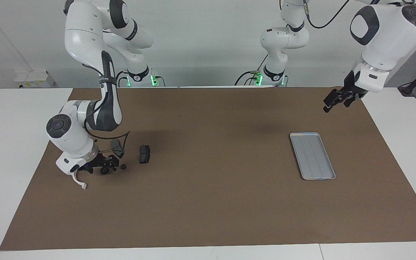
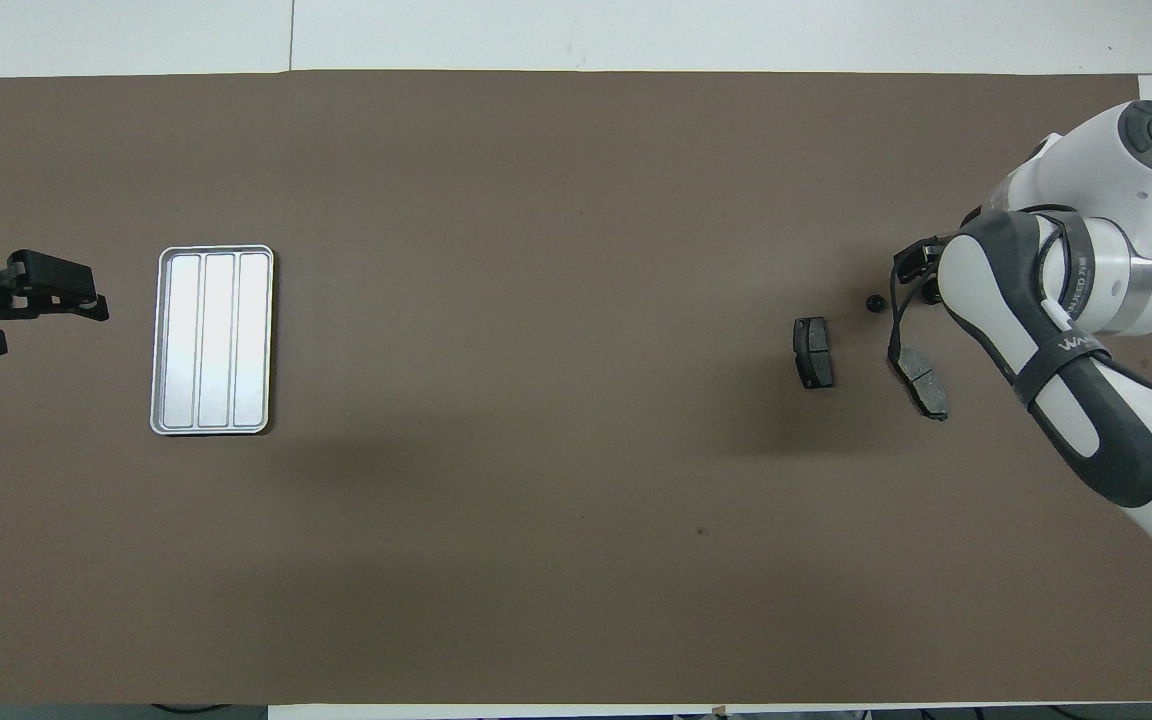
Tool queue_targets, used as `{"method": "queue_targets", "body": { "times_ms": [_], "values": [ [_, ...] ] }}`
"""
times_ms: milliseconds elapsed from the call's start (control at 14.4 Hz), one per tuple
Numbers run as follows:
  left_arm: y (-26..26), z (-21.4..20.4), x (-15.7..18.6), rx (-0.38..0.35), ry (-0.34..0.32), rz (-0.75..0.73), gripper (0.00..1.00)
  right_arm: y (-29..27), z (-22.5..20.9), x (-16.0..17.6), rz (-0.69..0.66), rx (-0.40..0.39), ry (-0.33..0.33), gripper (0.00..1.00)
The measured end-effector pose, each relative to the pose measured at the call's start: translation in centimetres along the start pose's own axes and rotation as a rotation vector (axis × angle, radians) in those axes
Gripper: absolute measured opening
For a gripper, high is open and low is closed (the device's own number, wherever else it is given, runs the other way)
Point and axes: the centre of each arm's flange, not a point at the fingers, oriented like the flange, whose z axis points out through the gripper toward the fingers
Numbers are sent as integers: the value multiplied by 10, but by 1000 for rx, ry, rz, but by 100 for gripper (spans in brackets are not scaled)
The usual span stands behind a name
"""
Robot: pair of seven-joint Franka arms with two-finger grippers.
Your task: Pick bearing gear from pile to tray
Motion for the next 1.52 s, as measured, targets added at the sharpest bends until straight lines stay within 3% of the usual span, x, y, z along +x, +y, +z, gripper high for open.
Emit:
{"method": "queue_targets", "body": {
  "times_ms": [208,1385,1524],
  "values": [
    [-1,0,0,0,0,-1,100,0,3,0,-9,0,-3,90],
    [-3,2,0,1,-4,-19,100,4,28,-13,-68,5,-27,90],
    [-2,2,0,1,-4,-18,100,4,28,-14,-68,5,-28,72]
  ]
}}
